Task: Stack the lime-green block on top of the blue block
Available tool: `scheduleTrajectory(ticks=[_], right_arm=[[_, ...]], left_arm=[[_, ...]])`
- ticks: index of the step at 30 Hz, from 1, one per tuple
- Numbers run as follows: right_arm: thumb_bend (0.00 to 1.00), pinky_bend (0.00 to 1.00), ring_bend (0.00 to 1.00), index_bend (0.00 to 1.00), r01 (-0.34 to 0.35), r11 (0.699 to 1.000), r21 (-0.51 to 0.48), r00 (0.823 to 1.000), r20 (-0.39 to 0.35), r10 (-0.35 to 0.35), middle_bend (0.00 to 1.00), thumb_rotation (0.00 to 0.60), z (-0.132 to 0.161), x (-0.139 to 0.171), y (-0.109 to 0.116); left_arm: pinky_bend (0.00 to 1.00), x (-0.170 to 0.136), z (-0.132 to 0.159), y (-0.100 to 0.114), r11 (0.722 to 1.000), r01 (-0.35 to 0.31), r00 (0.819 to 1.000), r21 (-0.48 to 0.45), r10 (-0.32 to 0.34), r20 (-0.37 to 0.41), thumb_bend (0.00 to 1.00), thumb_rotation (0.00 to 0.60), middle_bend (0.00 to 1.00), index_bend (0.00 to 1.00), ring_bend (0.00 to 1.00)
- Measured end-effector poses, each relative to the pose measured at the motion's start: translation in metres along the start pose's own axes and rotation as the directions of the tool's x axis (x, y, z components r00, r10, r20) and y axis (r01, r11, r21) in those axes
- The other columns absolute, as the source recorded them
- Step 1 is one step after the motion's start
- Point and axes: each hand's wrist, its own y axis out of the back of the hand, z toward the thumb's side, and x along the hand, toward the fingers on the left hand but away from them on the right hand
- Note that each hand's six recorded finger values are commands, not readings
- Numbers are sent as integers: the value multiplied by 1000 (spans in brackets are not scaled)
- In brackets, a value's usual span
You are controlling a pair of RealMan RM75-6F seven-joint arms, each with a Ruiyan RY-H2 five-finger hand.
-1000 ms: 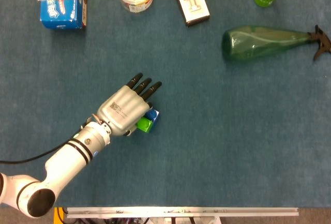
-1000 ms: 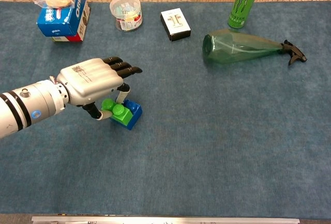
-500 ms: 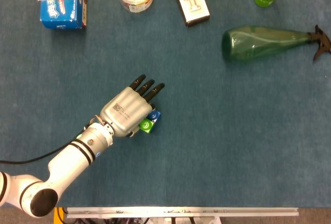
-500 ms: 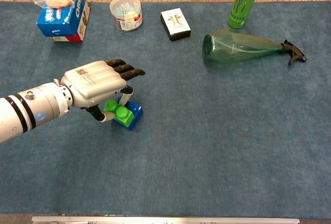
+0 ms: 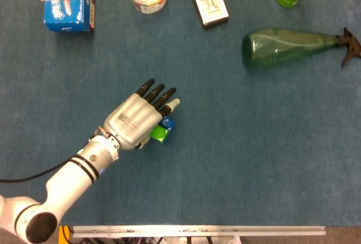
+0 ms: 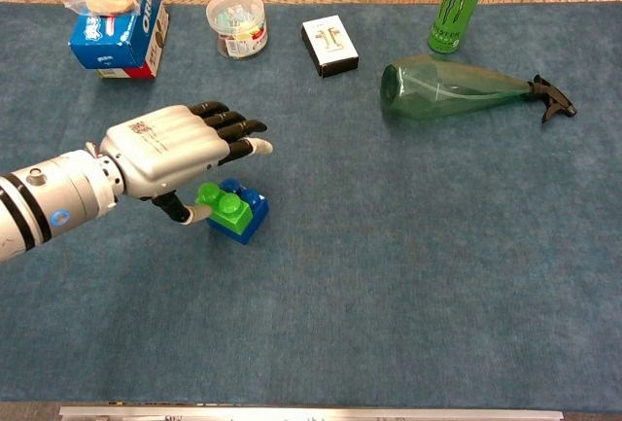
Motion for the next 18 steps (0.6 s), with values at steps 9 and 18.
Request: scheduleTrajectory(ticks=[9, 18], right_arm=[[524, 487, 314, 489, -4, 1000, 6, 1000, -3, 4, 372, 600, 1, 0, -2], [524, 487, 314, 489, -24, 999, 35, 1000, -5, 24, 372, 600, 5, -2, -9]], left_arm=[[15, -25, -19, 7, 1000, -25, 997, 10, 26, -68, 297, 600, 0, 74, 0], [15, -71, -49, 10, 991, -135, 976, 23, 137, -170, 297, 600, 0, 159, 0]])
